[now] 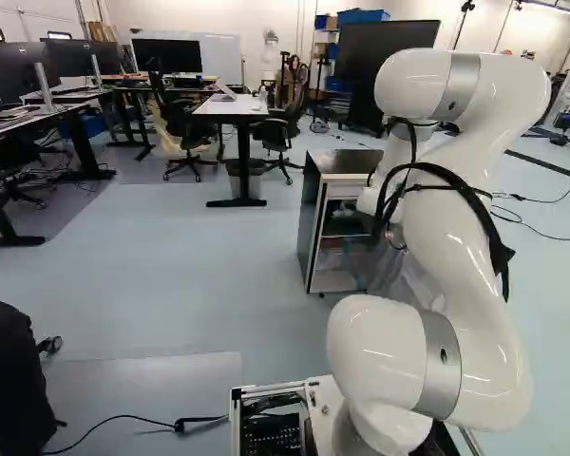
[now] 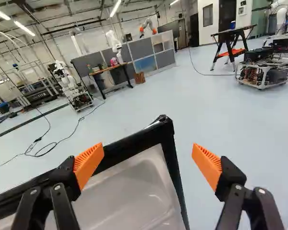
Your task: Open the fridge door
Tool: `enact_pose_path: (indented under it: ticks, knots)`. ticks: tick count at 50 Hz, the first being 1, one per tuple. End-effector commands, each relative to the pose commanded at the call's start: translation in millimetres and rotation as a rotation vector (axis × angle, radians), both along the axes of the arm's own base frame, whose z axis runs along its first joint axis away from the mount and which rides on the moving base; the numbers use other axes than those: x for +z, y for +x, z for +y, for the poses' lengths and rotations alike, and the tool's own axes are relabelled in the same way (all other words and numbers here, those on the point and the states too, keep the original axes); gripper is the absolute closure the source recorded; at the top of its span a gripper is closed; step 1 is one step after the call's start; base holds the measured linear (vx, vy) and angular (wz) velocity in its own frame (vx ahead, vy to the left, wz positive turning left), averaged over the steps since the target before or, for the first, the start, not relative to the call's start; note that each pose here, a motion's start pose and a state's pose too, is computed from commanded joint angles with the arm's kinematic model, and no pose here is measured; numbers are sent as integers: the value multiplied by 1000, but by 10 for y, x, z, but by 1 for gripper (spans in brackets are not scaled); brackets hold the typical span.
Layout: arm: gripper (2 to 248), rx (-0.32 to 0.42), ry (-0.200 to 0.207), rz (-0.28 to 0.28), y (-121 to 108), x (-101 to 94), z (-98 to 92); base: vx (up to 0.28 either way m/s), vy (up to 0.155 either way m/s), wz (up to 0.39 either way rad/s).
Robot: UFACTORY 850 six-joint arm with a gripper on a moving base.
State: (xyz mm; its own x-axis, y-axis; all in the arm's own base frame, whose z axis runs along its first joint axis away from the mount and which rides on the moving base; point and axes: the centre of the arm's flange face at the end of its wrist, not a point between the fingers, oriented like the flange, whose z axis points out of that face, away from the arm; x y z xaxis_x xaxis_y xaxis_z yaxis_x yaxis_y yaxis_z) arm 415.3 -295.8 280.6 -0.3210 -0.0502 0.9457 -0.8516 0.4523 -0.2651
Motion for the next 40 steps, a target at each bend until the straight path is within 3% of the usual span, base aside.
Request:
enact_pose_path:
  ticks: [19,40]
  knots:
    - [3,47,23,53,-243,-9,350,0,0,0]
    - [3,206,27,107,-308,-7,842,0,0,0]
